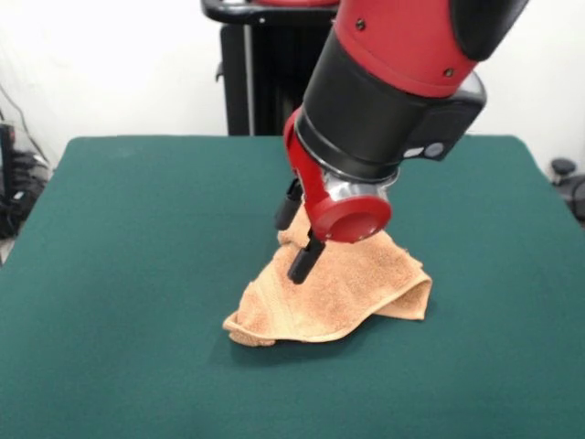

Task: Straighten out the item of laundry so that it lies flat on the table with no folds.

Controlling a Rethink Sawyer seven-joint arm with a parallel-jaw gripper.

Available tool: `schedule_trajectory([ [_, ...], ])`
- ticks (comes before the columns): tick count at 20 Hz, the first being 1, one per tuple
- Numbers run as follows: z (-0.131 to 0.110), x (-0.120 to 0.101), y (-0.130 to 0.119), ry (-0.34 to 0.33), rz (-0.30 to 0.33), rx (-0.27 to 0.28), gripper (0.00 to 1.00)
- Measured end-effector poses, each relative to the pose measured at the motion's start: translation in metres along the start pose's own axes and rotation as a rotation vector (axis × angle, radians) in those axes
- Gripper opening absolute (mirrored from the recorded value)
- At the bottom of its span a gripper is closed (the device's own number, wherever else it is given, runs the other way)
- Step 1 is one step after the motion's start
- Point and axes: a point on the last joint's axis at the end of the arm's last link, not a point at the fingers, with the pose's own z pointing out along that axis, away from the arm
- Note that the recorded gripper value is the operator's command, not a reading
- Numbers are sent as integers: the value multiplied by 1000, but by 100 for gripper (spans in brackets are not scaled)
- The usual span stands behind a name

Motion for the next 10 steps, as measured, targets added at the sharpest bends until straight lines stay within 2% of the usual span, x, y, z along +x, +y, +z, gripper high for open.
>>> schedule_trajectory([
  [10,24,-13,-1,67,22,5,100],
])
